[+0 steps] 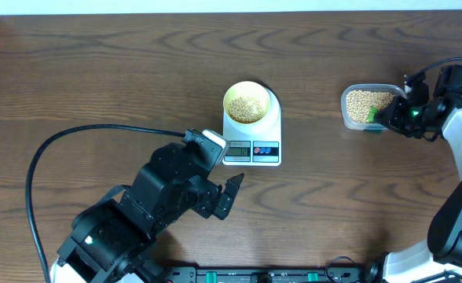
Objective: Scoop item into bowl and weigh 50g on scale
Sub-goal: 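Move right gripper back to the tub and scoop soybeans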
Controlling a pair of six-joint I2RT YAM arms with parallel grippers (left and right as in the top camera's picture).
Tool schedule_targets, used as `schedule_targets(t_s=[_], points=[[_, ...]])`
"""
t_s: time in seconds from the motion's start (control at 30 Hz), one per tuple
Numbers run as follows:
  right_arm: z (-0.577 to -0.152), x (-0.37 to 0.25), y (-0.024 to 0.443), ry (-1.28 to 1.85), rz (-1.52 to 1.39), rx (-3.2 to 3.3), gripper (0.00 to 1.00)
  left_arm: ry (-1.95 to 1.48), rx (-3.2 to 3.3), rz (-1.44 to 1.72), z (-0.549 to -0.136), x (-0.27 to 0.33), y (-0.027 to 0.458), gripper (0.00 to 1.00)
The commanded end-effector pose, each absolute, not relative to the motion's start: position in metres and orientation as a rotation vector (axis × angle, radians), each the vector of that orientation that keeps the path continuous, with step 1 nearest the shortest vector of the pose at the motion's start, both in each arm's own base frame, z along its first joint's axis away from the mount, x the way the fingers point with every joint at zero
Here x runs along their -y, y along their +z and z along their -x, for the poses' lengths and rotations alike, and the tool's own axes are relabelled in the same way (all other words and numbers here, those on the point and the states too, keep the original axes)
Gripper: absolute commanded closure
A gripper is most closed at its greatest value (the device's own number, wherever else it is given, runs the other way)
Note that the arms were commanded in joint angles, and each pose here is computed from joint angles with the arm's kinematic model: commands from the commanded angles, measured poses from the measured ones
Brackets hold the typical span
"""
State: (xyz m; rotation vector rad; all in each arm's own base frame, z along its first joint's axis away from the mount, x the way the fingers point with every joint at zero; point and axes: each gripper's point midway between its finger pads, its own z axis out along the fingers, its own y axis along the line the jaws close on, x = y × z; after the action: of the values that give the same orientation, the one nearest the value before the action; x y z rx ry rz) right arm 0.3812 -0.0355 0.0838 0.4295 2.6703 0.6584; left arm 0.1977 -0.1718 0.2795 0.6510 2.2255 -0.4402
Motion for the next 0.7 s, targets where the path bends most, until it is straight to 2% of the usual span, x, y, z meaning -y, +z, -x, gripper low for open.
schedule_targets(t_s=[0.0, 0.33, 0.67], points=[[-0.378, 0.026, 0.084, 0.812, -0.374, -2.635, 0.99, -0.441, -2.218, -0.642, -0.199, 0.171, 0.283, 0.02], [-0.379, 0.036, 0.11, 1.038, -0.356, -2.464, 0.99, -0.441, -2.219, -0.642, -0.199, 0.171, 0.283, 0.02], [-0.373, 0.061, 0.121, 1.103, -0.42, -2.37, 0.99, -0.441, -2.218, -0.642, -0.199, 0.171, 0.283, 0.02]])
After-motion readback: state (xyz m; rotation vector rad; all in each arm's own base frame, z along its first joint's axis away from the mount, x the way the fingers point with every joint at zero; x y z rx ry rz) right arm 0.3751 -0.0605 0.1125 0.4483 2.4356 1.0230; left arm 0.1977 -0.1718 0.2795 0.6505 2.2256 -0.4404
